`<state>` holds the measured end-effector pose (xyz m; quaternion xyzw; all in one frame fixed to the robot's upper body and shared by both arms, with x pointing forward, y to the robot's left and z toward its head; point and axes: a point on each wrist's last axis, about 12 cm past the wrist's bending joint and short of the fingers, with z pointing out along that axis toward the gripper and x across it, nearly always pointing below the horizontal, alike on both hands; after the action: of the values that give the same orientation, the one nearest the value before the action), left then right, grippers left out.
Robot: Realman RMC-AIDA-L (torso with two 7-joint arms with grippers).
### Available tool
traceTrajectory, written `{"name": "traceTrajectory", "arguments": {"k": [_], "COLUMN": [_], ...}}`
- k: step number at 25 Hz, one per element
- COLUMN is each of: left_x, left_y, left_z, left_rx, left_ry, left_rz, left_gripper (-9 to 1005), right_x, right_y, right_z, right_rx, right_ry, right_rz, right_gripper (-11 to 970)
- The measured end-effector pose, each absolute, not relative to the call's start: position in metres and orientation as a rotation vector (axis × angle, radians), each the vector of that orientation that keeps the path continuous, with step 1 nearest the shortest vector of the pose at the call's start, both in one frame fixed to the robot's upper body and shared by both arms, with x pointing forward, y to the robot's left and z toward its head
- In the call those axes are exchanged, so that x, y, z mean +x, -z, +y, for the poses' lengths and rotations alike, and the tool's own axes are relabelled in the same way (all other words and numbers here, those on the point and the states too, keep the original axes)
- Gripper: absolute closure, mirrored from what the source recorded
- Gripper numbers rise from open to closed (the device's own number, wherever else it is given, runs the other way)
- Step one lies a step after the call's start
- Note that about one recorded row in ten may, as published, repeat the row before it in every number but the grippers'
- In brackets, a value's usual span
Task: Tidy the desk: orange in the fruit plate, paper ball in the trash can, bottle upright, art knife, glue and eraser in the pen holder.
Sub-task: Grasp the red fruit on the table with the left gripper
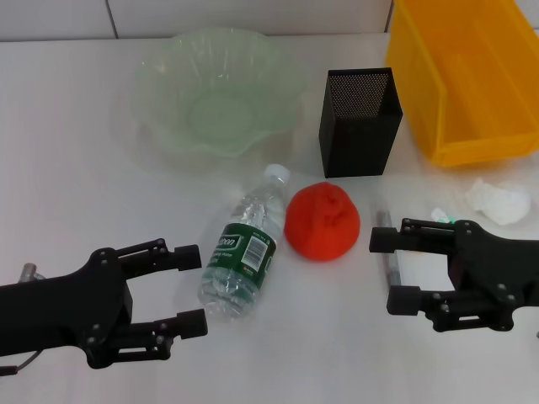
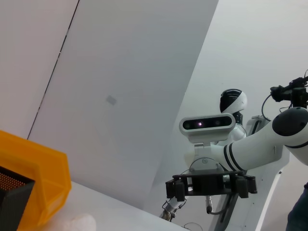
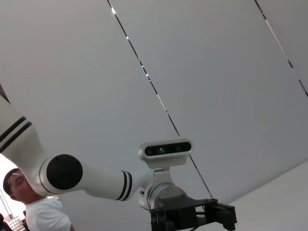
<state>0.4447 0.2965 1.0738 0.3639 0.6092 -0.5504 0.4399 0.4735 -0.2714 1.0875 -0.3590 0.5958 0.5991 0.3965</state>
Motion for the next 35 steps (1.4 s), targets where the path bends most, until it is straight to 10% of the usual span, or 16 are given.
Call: {"name": "traceTrajectory", "arguments": {"k": [19, 35], "left_x": [0.453, 0.540], "left_y": [-1.080, -1.105], "left_z": [0.298, 0.224], "left_rx": [0.913, 1.152], "left_ry": [1.368, 1.281], "left_rz": [1.540, 1.695], "left_gripper": [209, 221], "right_x": [0.474, 0.418], "right_y": [-1.084, -1.071], "right_z": [-0.278, -0.364], "right_rx": [-0.900, -0.633], "right_ry": [-1.460, -1.101], "right_rz": [1.551, 1.642], "right_gripper": [163, 163]}}
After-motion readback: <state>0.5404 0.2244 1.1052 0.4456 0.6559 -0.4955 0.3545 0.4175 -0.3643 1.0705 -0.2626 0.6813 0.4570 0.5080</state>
